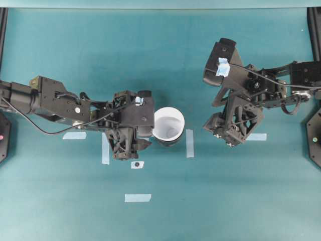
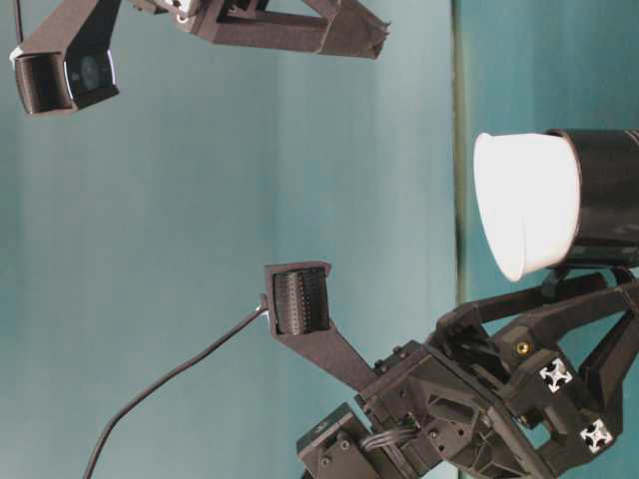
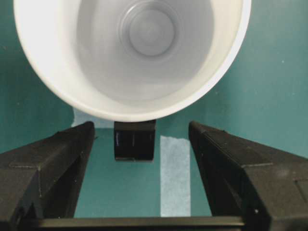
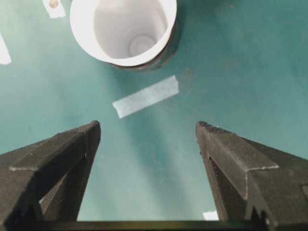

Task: Holding the cup holder with the left arm, the right arm places the cup into the cup holder.

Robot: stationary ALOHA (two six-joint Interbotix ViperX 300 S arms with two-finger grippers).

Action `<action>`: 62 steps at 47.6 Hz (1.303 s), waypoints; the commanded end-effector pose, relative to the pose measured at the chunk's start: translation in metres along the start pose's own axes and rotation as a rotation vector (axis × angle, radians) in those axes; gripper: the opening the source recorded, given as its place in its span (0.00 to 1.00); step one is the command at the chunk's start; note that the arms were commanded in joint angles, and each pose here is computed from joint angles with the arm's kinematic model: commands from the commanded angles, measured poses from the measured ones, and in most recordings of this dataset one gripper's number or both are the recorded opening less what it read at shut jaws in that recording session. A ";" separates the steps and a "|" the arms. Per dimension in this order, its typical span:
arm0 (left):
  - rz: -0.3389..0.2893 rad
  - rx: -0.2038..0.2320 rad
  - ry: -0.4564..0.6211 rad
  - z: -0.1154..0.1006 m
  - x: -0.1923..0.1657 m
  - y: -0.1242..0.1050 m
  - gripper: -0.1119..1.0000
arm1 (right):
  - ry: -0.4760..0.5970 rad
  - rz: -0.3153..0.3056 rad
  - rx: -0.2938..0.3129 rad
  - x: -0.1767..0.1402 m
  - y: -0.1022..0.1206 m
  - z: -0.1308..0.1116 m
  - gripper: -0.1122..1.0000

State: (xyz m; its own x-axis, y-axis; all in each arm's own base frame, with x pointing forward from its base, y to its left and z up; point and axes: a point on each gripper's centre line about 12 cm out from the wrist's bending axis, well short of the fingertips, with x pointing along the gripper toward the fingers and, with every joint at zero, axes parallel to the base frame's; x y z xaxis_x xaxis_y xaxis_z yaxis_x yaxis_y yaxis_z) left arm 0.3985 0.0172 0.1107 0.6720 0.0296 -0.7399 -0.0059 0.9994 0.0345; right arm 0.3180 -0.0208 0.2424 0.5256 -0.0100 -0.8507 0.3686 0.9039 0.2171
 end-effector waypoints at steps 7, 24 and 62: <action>0.004 -0.001 -0.035 0.017 -0.015 0.002 0.86 | -0.056 0.024 0.005 -0.018 0.004 0.005 0.87; 0.008 -0.005 -0.038 0.023 -0.035 0.004 0.86 | -0.059 0.026 0.000 -0.019 0.004 0.005 0.87; 0.010 -0.013 -0.046 0.015 -0.080 0.003 0.86 | -0.069 0.041 -0.013 -0.020 0.009 0.003 0.87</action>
State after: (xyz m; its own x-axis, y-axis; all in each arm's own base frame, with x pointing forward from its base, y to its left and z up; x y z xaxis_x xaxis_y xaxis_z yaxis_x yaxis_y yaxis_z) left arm 0.3549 0.0184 0.1645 0.6728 0.0376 -0.7389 -0.0215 0.9993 0.0313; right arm 0.3167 -0.0144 0.2442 0.5360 -0.0004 -0.8442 0.3470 0.9117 0.2199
